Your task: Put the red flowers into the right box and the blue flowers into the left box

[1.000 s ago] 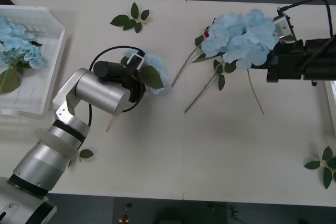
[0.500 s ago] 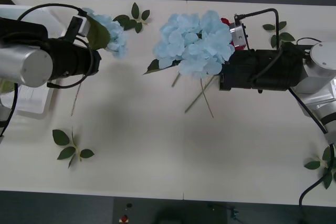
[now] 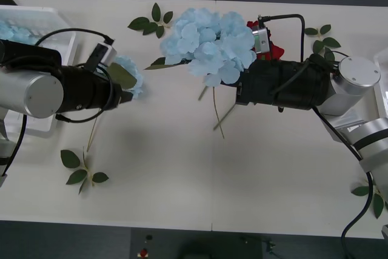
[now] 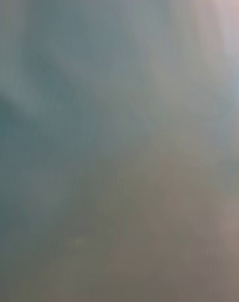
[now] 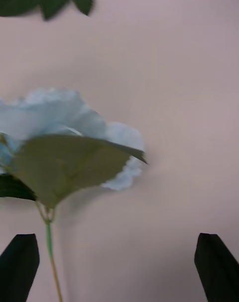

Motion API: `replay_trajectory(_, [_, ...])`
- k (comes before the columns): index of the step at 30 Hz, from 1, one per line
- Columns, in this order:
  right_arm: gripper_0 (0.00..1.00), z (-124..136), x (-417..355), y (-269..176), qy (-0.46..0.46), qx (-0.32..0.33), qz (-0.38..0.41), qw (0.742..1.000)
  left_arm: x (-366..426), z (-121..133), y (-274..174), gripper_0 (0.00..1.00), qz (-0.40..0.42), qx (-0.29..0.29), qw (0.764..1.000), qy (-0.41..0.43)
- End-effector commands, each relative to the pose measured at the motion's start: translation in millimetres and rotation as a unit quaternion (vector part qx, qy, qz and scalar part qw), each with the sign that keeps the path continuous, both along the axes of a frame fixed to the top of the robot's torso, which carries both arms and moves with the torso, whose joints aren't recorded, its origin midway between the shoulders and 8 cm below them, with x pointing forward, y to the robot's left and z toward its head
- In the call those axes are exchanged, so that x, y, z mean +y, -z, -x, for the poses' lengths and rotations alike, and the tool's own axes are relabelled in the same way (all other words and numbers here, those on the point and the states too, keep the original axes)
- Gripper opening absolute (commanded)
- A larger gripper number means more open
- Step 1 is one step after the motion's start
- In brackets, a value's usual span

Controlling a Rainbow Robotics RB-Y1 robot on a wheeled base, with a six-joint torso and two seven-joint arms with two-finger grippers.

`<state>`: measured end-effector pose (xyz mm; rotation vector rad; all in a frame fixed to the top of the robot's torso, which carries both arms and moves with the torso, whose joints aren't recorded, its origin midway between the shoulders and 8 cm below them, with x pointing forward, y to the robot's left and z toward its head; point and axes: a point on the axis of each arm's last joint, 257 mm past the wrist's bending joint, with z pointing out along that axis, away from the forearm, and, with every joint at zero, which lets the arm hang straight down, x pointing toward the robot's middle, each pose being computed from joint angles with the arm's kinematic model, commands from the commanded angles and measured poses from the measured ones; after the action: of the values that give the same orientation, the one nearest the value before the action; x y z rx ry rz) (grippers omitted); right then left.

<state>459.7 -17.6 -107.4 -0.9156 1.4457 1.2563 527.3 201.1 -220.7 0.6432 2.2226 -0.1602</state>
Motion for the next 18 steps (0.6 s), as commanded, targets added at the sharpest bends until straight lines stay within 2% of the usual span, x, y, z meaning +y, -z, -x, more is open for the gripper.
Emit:
replay_trajectory(1, [0.00,5,-2,-19,-0.006,-0.013,-0.014,1.000,-43,16,-4,1.00,0.003,-0.016,0.994,0.105])
replay_trajectory(5, [0.00,5,-1,-22,-0.008,-0.012,-0.018,1.000,-78,29,3,1.00,0.035,-0.050,0.972,0.227])
replay_trajectory(8, [0.00,6,-2,-23,-0.010,-0.012,-0.020,1.000,-117,42,5,1.00,0.103,-0.087,0.942,0.307])
replay_trajectory(12, [0.00,7,-2,-24,-0.012,-0.011,-0.022,1.000,-170,55,2,1.00,0.268,-0.053,0.915,0.298])
replay_trajectory(15, [0.00,8,-2,-24,-0.012,-0.011,-0.022,1.000,-207,69,-2,1.00,0.362,-0.025,0.886,0.289])
replay_trajectory(18, [0.00,7,-2,-26,-0.012,-0.010,-0.025,1.000,-235,82,-8,1.00,0.418,-0.005,0.861,0.290])
